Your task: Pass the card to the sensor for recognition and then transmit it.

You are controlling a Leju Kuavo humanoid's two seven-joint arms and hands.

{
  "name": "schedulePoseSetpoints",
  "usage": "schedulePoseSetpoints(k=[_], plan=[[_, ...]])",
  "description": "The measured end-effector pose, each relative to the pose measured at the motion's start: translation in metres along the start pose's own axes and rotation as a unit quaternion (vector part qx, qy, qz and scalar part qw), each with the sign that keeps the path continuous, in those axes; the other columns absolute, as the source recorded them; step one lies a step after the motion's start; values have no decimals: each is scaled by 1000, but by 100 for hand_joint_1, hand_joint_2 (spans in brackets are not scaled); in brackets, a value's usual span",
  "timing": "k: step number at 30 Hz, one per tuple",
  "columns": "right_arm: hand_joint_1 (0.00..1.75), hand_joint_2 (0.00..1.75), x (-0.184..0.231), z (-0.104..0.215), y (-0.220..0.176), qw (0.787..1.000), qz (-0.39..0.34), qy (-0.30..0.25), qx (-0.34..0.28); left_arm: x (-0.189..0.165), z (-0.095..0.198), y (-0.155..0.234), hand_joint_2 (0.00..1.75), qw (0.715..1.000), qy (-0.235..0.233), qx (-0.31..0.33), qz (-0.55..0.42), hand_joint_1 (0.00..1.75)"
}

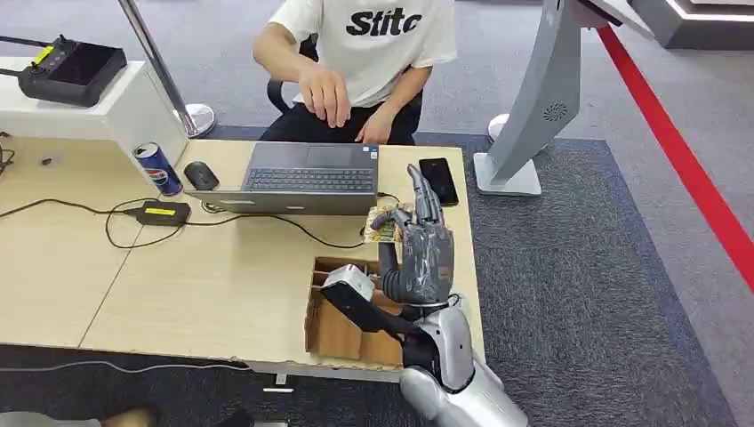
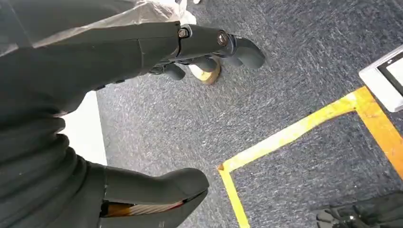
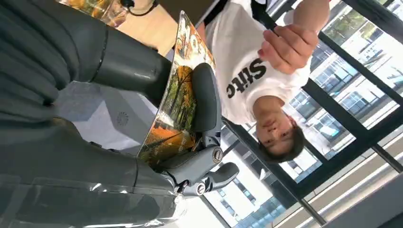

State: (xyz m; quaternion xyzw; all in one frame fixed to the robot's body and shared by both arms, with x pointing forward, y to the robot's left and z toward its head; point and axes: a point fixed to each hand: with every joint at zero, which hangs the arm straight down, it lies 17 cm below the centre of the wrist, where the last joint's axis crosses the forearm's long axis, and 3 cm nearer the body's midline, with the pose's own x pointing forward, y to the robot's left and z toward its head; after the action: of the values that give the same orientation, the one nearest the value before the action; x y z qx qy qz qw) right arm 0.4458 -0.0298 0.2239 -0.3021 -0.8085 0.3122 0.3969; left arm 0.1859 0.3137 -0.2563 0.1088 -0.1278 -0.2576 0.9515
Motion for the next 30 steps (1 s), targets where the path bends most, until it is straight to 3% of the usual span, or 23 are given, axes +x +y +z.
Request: schedulePoseSetpoints(k=[8, 30], plan=[[175, 175, 28, -13, 5, 1000, -22, -17, -1, 6, 1, -3, 175, 1000, -5, -4, -5, 0], [175, 175, 49, -34, 25, 999, -36, -26, 19, 21, 2, -7, 175, 1000, -15, -9, -18, 0]])
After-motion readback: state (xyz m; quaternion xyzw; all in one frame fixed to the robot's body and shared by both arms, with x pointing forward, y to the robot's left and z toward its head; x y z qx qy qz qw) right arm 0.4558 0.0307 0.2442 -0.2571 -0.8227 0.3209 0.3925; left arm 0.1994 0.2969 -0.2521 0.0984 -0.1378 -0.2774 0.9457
